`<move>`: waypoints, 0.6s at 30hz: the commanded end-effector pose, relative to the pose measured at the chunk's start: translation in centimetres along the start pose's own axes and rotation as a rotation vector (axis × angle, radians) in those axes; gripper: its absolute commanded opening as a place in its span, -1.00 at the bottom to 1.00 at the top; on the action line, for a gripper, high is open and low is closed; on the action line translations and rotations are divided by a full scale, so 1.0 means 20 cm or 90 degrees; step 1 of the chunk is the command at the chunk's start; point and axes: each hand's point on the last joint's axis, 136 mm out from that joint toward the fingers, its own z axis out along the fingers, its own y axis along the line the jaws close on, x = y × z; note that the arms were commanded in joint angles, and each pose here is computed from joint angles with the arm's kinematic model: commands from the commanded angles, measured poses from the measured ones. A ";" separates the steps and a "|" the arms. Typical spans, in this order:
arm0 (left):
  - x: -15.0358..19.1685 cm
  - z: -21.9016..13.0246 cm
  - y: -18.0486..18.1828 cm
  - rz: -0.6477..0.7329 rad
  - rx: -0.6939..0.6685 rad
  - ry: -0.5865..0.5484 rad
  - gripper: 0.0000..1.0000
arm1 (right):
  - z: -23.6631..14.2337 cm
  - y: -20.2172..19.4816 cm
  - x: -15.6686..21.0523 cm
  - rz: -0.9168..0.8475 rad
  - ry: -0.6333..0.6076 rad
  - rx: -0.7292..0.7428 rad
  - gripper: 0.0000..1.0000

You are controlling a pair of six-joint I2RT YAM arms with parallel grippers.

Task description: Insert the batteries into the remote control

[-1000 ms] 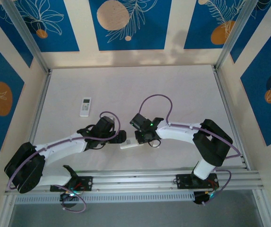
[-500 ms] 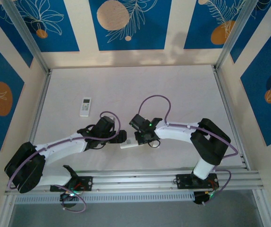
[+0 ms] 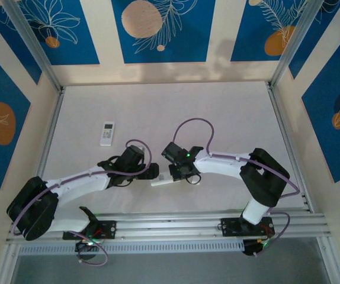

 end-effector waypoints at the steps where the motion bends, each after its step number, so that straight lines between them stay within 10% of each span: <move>1: -0.01 0.01 -0.01 -0.006 0.003 0.004 1.00 | -0.12 0.03 -0.09 0.003 -0.043 -0.017 -0.69; 18: 0.00 0.01 0.00 -0.005 0.001 0.005 1.00 | 0.03 0.02 -0.07 0.023 -0.050 -0.005 -0.70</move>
